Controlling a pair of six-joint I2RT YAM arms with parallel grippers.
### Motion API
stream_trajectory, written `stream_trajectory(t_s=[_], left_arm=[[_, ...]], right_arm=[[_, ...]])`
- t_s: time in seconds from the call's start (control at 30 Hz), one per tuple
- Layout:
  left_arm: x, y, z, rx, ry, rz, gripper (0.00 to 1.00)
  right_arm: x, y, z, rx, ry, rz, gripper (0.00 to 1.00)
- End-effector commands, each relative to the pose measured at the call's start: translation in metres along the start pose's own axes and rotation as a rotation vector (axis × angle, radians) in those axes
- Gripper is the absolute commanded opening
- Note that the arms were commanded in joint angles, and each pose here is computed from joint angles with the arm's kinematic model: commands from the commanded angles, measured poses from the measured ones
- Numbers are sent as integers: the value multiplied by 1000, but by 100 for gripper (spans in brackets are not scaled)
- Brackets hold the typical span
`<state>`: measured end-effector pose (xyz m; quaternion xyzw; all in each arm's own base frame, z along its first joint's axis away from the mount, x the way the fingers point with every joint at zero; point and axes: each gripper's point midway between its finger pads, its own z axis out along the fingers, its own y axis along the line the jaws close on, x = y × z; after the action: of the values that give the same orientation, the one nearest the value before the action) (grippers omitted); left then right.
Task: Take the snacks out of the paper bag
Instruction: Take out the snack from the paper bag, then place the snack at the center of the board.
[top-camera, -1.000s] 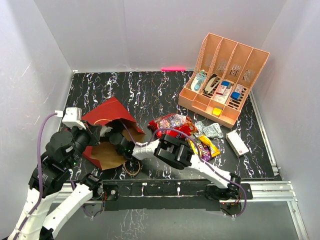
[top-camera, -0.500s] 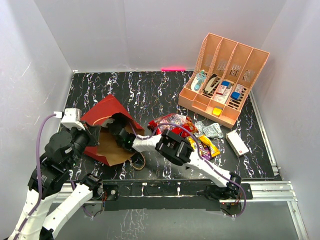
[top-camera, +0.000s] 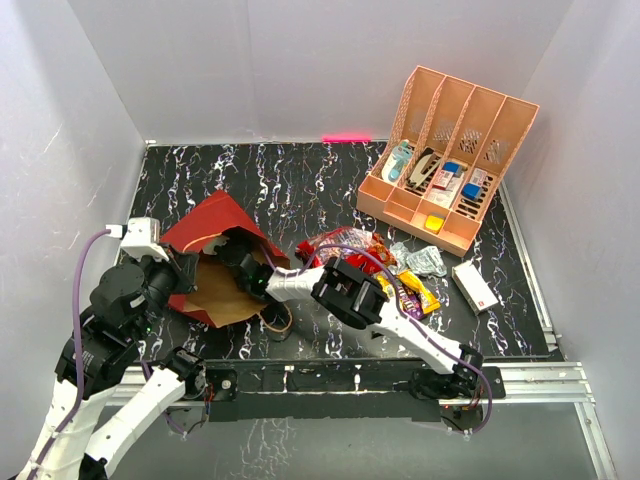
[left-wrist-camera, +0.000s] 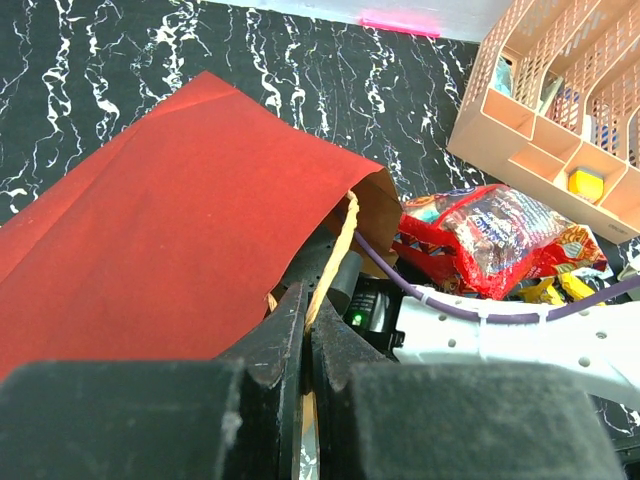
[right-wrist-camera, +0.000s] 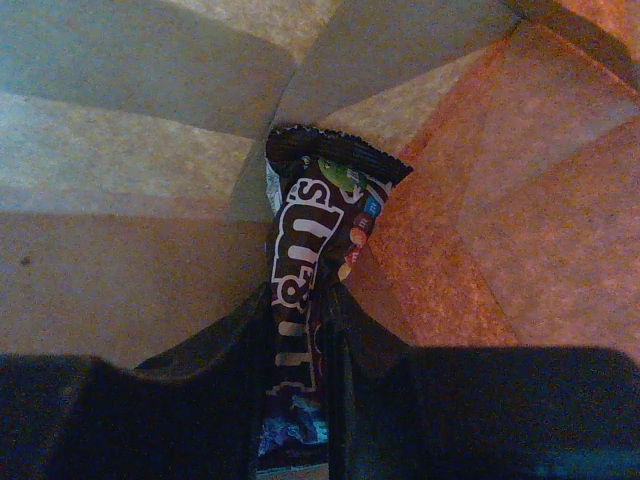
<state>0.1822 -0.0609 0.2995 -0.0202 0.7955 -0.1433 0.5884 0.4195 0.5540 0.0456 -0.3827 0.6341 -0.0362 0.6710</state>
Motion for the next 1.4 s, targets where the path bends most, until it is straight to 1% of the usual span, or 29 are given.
stream_trajectory(t_s=[0.0, 0.13, 0.23, 0.27, 0.3, 0.33, 0.6, 0.7, 0.8, 0.9, 1.07, 1.2, 1.3, 1.37], left_arm=[[-10, 1, -7, 1, -32, 2, 0], [-16, 3, -5, -20, -49, -1, 0], [-22, 4, -3, -38, -62, 4, 0], [-24, 5, -2, -43, -68, 7, 0], [-26, 6, -2, -50, -72, 8, 0], [-27, 7, -1, -57, -77, 9, 0], [-28, 10, 4, -86, -76, 22, 0], [-32, 7, 6, -84, -73, 11, 0], [-36, 2, 8, -67, -77, -3, 0], [-39, -3, 12, -56, -80, -16, 0], [-49, -8, 20, -63, -84, -27, 0], [-60, -14, 29, -62, -97, -45, 0], [-79, -23, 35, -53, -129, -59, 0], [-97, -29, 38, -47, -159, -57, 0]], right_arm=[[-17, -17, -9, -26, -14, -18, 20], [-47, -8, -39, -81, -80, -21, 20], [-63, 1, -70, -130, -102, 6, 21], [-61, 5, -81, -152, -92, 14, 21], [-67, 4, -92, -167, -95, 29, 21], [-62, 9, -102, -183, -84, 30, 21], [-89, 9, -178, -254, -94, 156, 21], [-96, 2, -202, -275, -93, 195, 21], [-98, -14, -225, -277, -79, 215, 21], [-96, -40, -245, -269, -34, 224, 21], [-105, -97, -279, -226, 29, 226, 22], [-111, -143, -305, -179, 62, 283, 24], [-106, -173, -324, -135, 99, 329, 24], [-93, -185, -334, -109, 148, 335, 24]])
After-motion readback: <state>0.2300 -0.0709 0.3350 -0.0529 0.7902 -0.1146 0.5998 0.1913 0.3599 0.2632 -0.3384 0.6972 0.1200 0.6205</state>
